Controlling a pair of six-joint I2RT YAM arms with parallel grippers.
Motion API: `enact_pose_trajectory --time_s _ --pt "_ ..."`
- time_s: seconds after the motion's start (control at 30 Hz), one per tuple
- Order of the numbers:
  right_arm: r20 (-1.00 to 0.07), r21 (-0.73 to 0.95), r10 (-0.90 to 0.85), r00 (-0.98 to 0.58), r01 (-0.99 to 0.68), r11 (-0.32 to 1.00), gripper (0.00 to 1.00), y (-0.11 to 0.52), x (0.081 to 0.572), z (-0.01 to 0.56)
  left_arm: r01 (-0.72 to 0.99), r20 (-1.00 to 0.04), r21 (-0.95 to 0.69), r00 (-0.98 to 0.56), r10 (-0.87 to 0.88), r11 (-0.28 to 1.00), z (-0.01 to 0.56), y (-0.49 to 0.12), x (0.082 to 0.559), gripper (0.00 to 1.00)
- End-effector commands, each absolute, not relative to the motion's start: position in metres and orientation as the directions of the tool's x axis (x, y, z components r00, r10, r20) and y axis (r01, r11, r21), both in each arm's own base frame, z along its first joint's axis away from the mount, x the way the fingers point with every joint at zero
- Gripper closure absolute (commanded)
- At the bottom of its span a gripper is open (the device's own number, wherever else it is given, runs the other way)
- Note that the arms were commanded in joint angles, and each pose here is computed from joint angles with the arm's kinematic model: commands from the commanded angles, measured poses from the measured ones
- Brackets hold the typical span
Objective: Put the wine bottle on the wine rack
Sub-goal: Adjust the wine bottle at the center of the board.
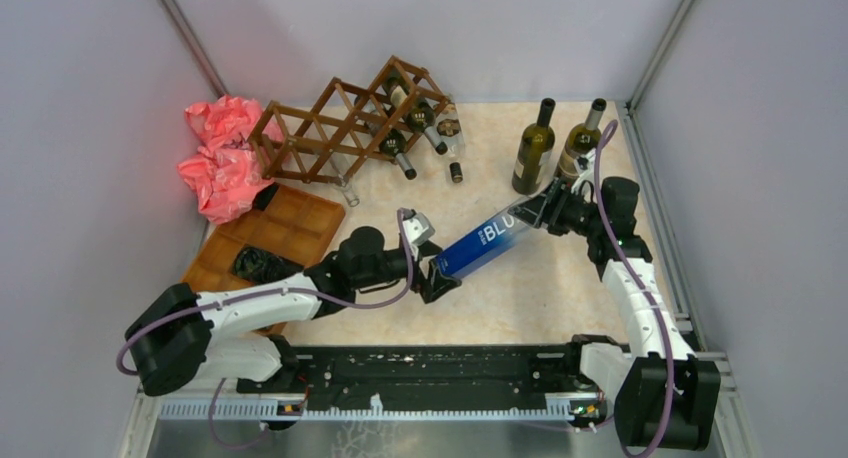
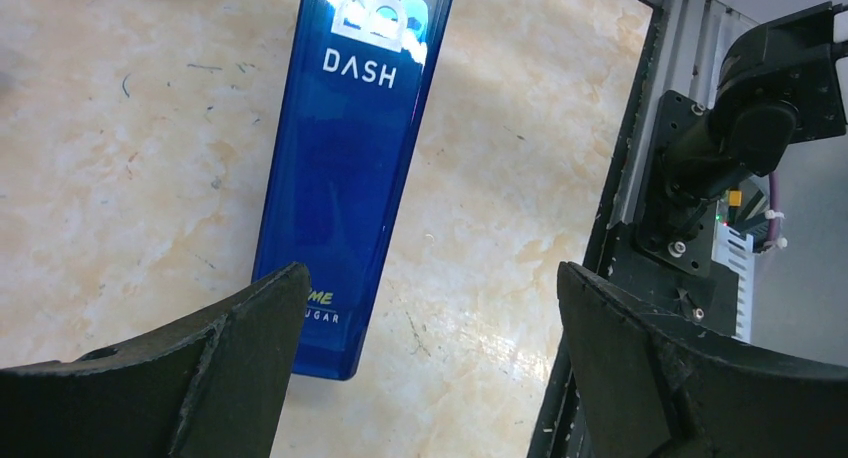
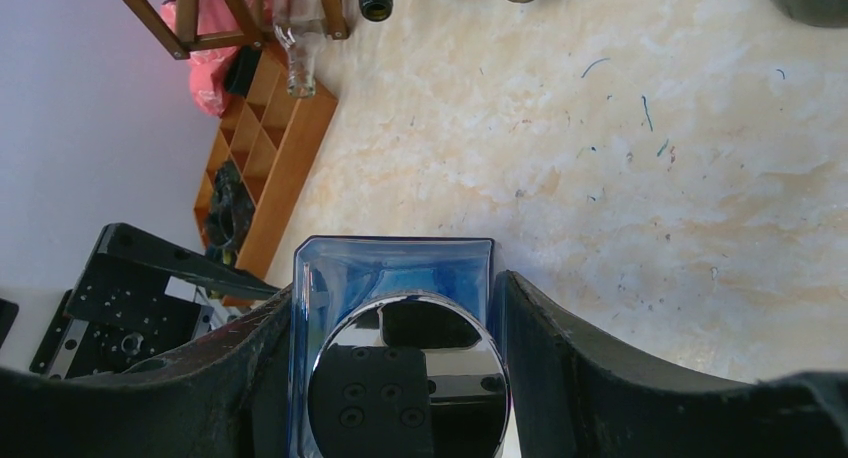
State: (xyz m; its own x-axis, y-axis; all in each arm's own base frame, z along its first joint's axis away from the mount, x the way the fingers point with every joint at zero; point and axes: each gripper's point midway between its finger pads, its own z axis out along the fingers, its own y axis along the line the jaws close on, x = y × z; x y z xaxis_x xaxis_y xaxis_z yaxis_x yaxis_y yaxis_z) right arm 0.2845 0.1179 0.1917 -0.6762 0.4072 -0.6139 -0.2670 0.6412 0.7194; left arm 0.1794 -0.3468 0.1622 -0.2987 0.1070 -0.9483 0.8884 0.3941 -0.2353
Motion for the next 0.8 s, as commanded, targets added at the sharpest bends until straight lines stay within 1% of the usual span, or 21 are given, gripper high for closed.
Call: enact_pose_trajectory --time_s 0.0,0.1,0.23,0.37,0.57,0.77 --pt "-0.676 0.717 0.423 -0.604 -0.406 0.566 1.0 0.127 0.287 0.242 0.92 -0.962 -0.193 -0.246 0.119 0.342 0.172 -0.364 0.183 0.01" --pt "-0.672 0.72 0.424 -0.607 -0.404 0.564 1.0 0.127 0.287 0.241 0.935 -0.97 -0.157 -0.206 0.126 0.317 0.169 -0.374 0.187 0.01" --pt "-0.67 0.722 0.424 -0.609 -0.404 0.561 1.0 0.128 0.286 0.241 0.934 -0.975 -0.093 -0.155 0.158 0.345 0.157 -0.384 0.205 0.01" --pt "-0.671 0.722 0.424 -0.609 -0.406 0.56 1.0 0.128 0.286 0.241 0.932 -0.977 0.006 -0.072 0.203 0.363 0.144 -0.391 0.222 0.01" --pt "-0.669 0.724 0.424 -0.61 -0.407 0.557 1.0 0.128 0.286 0.24 0.909 -0.969 0.024 -0.082 0.235 0.416 0.127 -0.396 0.239 0.01" --pt "-0.665 0.727 0.424 -0.614 -0.404 0.556 1.0 0.128 0.287 0.239 0.921 -0.961 0.017 -0.092 0.261 0.388 0.107 -0.403 0.238 0.01"
